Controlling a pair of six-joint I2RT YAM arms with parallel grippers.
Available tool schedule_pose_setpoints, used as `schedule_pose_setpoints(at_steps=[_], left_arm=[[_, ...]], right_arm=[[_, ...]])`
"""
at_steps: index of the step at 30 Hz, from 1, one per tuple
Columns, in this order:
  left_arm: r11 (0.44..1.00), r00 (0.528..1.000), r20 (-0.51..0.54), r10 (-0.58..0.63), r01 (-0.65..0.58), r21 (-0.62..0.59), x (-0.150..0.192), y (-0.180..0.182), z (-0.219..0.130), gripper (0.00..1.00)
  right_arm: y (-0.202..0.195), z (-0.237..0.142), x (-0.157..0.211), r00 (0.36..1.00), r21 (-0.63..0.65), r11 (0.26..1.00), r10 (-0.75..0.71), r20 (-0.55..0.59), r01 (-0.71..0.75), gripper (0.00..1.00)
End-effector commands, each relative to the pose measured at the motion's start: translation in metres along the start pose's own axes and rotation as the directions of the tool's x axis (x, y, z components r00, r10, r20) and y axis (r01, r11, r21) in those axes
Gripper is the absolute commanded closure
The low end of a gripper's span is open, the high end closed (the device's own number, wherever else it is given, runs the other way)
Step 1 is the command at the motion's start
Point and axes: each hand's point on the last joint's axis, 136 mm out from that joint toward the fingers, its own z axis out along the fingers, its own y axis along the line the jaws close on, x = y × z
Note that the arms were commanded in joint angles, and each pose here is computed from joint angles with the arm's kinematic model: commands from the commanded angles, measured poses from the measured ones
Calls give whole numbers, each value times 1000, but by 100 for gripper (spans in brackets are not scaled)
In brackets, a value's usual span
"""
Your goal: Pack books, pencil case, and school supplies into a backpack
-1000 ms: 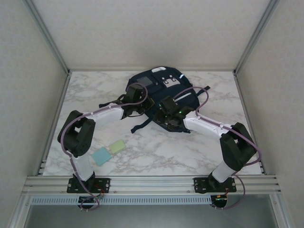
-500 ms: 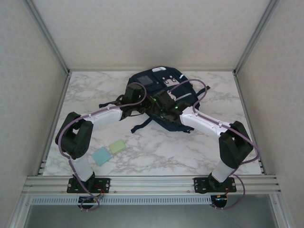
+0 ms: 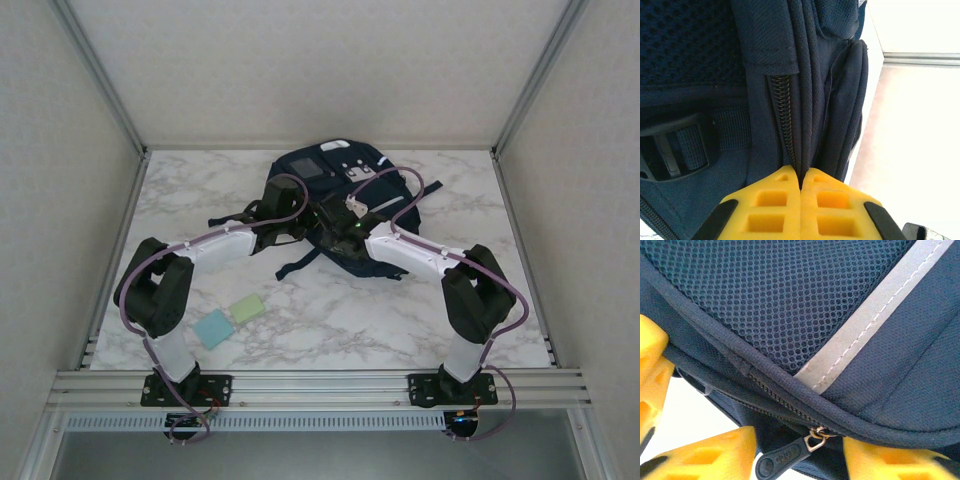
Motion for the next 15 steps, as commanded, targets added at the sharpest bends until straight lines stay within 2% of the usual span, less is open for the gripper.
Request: schedule_pose_setpoints(at_steps=[1,10,13,15], left_arm=[[977,999,33,34,-40,210,-11,-71,-38,100],[977,995,96,42,-61,202,-35,-72,-51,100],[977,995,96,40,-59,205,-36,-72,-52,100],[975,995,90,37,-56,215,-34,-75,-52,100]], right_arm=[[-31,5,-2,997,141,988,-69,21,65,57],[-47,-19,-5,966,192,947,-251,-61,258,54],[-44,-32,-15,968,156,956,-246,-45,250,55],[-29,-40,-17,972,87,968,-234,-35,236,55]])
